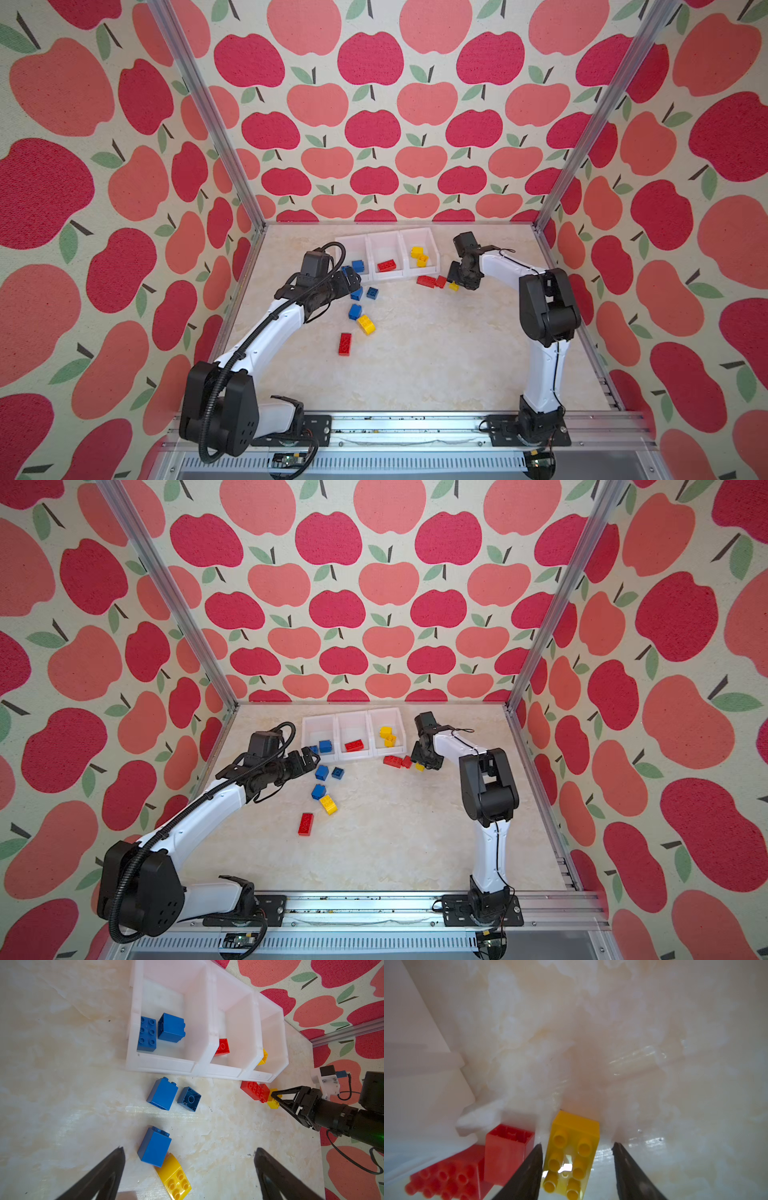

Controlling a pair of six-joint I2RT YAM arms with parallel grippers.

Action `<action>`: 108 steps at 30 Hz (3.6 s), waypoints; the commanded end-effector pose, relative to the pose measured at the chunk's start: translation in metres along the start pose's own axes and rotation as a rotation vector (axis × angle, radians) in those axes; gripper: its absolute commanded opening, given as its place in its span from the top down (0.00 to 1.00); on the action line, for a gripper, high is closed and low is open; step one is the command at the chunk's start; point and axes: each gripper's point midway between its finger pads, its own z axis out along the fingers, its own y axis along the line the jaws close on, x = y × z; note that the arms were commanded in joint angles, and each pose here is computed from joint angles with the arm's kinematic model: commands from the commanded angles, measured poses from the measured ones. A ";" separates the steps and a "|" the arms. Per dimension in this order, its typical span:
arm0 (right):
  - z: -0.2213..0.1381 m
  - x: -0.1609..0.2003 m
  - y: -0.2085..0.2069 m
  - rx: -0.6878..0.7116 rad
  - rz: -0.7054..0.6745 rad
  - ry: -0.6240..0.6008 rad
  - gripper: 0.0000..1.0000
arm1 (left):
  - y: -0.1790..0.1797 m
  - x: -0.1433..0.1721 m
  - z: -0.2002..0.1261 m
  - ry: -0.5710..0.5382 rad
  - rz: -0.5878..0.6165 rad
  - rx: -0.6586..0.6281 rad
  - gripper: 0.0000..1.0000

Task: Sort the legos into containers by color
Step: Pick up the lego from the middle-right of the table, then place the lego in the container, then pick up the lego from the center of the table.

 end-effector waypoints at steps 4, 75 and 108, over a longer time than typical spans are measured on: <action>0.003 -0.001 -0.002 0.017 0.024 0.021 0.55 | 0.000 -0.002 -0.004 -0.013 0.000 -0.010 0.01; -0.024 -0.102 0.153 -0.122 -0.530 -0.347 0.57 | 0.011 -0.002 -0.011 -0.023 -0.020 -0.024 0.01; -0.120 -0.025 0.140 -0.255 -0.546 -0.344 0.24 | 0.023 0.024 -0.022 0.034 -0.023 -0.064 0.01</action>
